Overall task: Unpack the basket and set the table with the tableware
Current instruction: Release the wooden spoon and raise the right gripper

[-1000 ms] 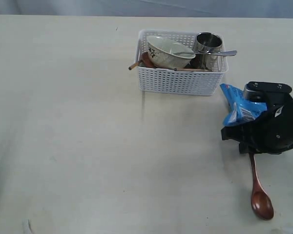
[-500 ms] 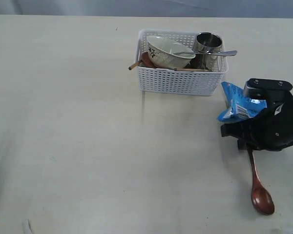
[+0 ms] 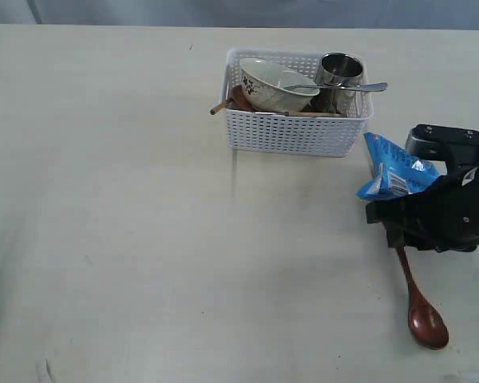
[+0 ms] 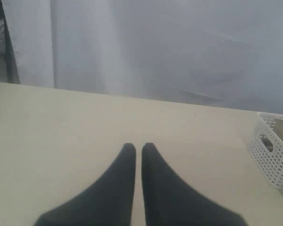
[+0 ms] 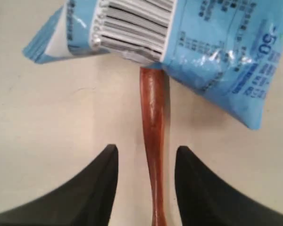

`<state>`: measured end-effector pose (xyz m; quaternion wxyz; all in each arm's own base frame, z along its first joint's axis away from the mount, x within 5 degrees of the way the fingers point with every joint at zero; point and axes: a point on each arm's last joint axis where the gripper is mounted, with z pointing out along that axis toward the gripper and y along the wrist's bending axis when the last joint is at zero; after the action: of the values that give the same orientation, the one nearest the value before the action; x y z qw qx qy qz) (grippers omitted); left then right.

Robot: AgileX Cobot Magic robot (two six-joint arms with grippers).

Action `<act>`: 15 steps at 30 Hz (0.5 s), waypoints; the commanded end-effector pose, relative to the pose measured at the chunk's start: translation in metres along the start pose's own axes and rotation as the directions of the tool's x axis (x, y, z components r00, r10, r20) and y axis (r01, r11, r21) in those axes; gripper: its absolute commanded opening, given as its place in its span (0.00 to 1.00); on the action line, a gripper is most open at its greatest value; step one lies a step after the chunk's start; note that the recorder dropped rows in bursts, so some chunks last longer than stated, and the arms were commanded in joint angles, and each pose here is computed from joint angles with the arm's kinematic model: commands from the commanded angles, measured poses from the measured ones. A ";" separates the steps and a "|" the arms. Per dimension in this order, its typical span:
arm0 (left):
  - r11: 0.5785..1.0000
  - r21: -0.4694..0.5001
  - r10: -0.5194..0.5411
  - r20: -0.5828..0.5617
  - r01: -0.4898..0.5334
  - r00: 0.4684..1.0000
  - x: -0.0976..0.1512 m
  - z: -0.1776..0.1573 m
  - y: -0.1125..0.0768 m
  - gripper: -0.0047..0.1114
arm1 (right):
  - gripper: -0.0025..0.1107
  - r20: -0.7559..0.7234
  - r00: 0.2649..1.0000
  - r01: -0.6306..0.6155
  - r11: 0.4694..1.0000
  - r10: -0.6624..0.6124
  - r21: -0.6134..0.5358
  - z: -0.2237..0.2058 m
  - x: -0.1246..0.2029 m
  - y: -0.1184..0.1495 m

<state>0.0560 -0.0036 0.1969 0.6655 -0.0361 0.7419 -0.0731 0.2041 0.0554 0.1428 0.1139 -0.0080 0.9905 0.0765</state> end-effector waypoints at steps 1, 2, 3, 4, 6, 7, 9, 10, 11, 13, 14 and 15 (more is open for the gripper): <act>1.000 -0.004 0.000 0.003 0.000 1.000 0.001 0.000 0.000 0.09 | 0.36 0.028 0.999 0.027 0.999 -0.026 -0.029 -0.027 0.008 0.004; 1.000 -0.004 0.000 0.003 0.000 1.000 0.001 0.000 0.000 0.09 | 0.36 0.037 0.998 0.048 0.998 -0.047 -0.037 -0.035 0.011 0.005; 1.000 -0.004 0.000 0.003 0.000 1.000 0.001 0.000 0.000 0.09 | 0.36 0.043 0.996 0.080 0.996 -0.078 -0.045 -0.045 0.015 0.006; 1.000 -0.004 0.000 0.003 0.000 1.000 0.001 0.000 0.000 0.09 | 0.36 0.046 0.995 0.093 0.994 -0.091 -0.049 -0.050 0.018 0.006; 1.000 -0.004 0.000 0.003 0.000 1.000 0.001 0.000 0.000 0.09 | 0.36 0.079 0.992 0.107 0.993 -0.103 -0.055 -0.061 0.022 0.006; 1.000 -0.004 0.000 0.003 0.000 1.000 0.001 0.000 0.000 0.09 | 0.36 0.099 0.989 0.113 0.992 -0.107 -0.057 -0.066 0.022 0.007; 1.000 -0.004 0.000 0.003 0.000 1.000 0.001 0.000 0.000 0.09 | 0.36 0.160 0.980 0.130 0.990 -0.119 -0.059 -0.081 0.016 0.009; 1.000 -0.004 0.000 0.003 0.000 1.000 0.001 0.000 0.000 0.09 | 0.36 0.191 0.973 0.141 0.988 -0.128 -0.056 -0.089 0.010 0.011; 1.000 -0.004 0.000 0.003 0.000 1.000 0.001 0.000 0.000 0.09 | 0.36 0.223 0.965 0.153 0.987 -0.138 -0.052 -0.098 0.002 0.013; 1.000 -0.004 0.000 0.003 0.000 1.000 0.001 0.000 0.000 0.09 | 0.36 0.277 0.949 0.169 0.985 -0.152 -0.040 -0.113 -0.017 0.018; 1.000 -0.004 0.000 0.003 0.000 1.000 0.001 0.000 0.000 0.09 | 0.36 0.306 0.940 0.172 0.985 -0.155 -0.029 -0.121 -0.029 0.019; 1.000 -0.004 0.000 0.003 0.000 1.000 0.001 0.000 0.000 0.09 | 0.36 0.328 0.933 0.163 0.986 -0.146 -0.024 -0.127 -0.043 0.019</act>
<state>0.0560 -0.0036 0.1969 0.6655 -0.0361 0.7419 -0.0731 0.1944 0.0557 0.2550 0.2499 -0.0735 0.9600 0.1032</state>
